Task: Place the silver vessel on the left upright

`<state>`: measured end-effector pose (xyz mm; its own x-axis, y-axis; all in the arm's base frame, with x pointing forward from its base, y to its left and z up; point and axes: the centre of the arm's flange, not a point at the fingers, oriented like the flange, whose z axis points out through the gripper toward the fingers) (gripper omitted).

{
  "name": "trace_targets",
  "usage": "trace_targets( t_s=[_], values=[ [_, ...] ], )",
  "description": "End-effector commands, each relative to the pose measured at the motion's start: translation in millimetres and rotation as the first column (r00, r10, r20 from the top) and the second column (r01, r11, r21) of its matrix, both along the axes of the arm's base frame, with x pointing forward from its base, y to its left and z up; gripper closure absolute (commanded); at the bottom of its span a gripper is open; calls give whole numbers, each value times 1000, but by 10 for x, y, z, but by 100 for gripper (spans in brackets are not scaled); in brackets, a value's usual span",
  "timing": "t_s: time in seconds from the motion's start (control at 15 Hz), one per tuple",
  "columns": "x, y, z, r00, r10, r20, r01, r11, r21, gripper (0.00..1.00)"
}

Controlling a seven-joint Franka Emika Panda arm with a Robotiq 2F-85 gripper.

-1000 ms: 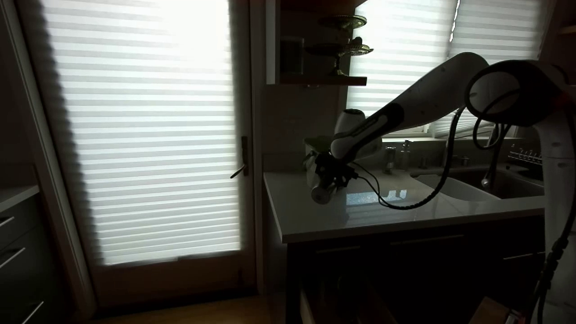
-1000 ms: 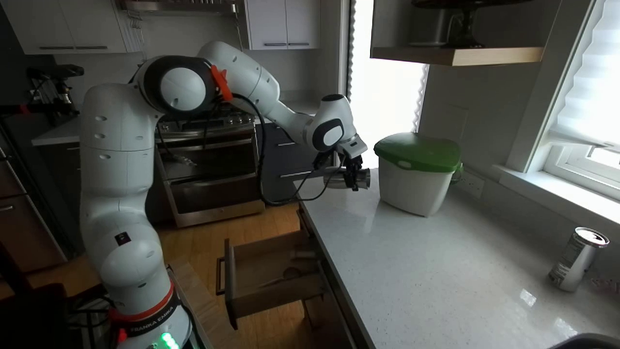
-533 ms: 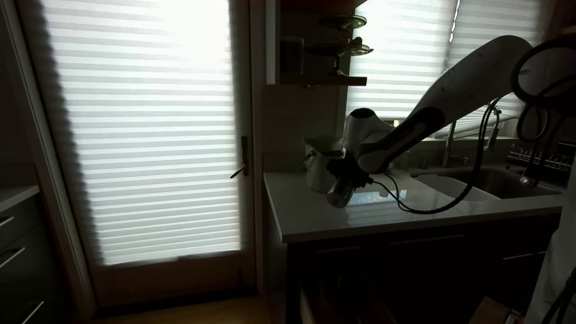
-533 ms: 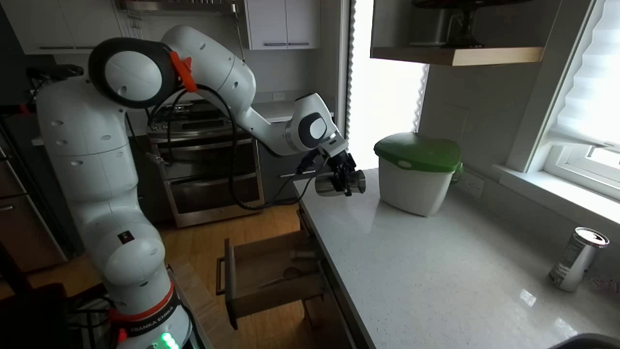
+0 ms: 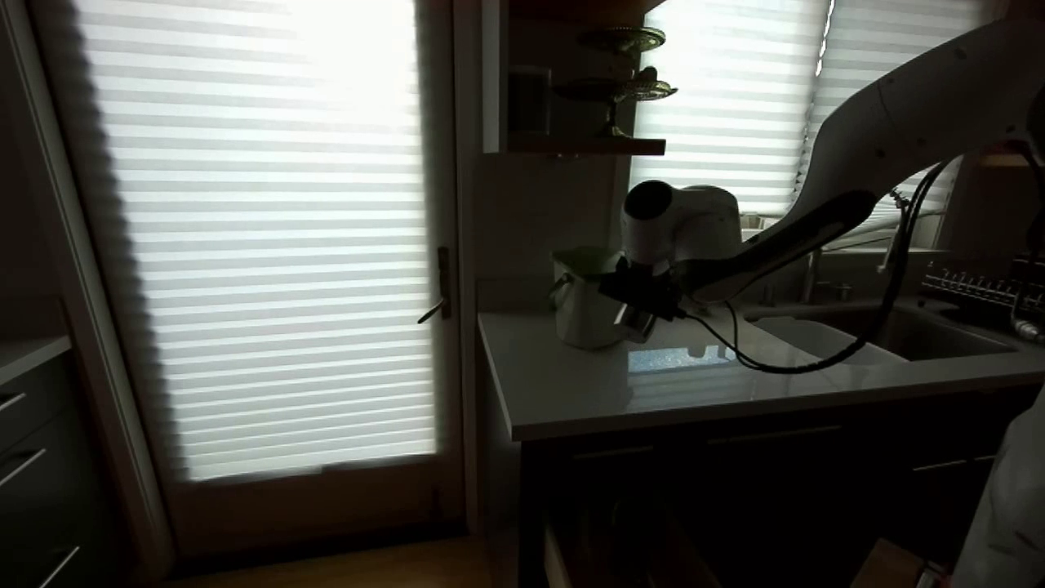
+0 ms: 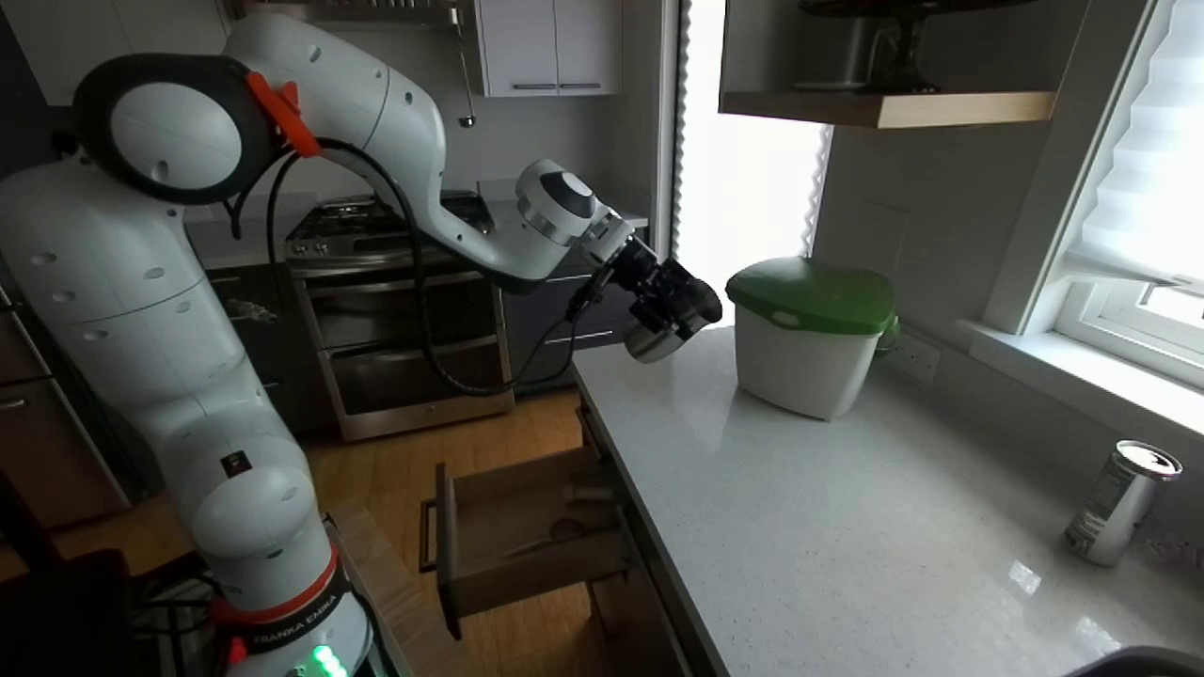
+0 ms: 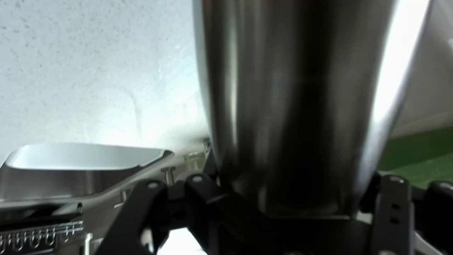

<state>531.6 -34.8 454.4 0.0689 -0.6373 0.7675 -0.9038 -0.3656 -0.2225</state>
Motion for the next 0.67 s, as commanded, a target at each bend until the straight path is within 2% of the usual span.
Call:
trace_targets(
  t_s=[0.0,0.2,0.4,0.47,0.6],
  values=[
    [-163,352,-126,997,-61,46,69,980,-185,46],
    [-170,472,-187,992,-105,67,119,959,-257,46],
    [-133,467,-277,988,-112,102,137,946,-293,46],
    [-153,485,-193,992,-110,63,123,957,-263,21],
    [-136,480,-238,992,-106,73,122,954,-273,21]
  ],
)
